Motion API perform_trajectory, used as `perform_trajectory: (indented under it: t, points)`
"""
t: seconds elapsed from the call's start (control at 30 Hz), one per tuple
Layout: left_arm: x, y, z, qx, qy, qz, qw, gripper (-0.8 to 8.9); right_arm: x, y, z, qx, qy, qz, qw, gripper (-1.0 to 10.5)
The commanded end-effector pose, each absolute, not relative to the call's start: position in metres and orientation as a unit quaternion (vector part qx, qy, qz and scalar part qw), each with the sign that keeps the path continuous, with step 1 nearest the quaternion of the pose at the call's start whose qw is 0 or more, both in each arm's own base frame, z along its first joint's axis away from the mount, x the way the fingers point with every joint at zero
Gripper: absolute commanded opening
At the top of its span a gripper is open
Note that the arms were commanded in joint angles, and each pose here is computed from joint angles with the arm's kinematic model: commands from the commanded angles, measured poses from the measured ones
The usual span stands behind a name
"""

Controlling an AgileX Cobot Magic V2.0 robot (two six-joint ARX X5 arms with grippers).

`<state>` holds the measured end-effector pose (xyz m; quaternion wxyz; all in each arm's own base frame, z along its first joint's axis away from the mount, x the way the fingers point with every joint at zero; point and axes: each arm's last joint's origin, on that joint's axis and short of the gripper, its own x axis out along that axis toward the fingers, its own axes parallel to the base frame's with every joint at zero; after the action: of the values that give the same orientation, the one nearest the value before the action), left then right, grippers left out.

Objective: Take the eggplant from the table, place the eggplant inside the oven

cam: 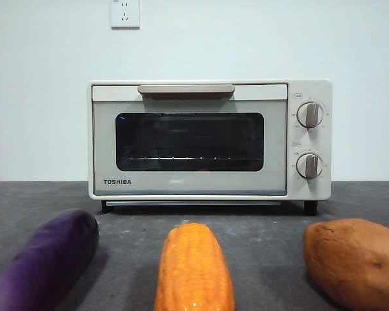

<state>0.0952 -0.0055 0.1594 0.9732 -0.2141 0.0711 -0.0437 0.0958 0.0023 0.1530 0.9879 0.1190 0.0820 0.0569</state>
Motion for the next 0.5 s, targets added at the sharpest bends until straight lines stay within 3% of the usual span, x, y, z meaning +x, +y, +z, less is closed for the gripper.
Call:
perform_trajectory:
  t: [0.03,0.23,0.5]
  points:
    - [0.096,-0.006,0.155,-0.251,0.078,-0.049,0.964,0.06,0.095,0.003,0.155,0.202,0.083,0.054,0.974,0.1]
    - [0.092,-0.006,0.174,-0.261,0.078,-0.050,0.961,0.06,0.092,0.003,0.176,0.256,0.059,0.055,0.963,0.0]
    - [0.095,-0.008,0.208,-0.262,0.100,-0.074,0.957,0.06,0.083,0.003,0.216,0.257,0.076,0.050,0.962,0.0]
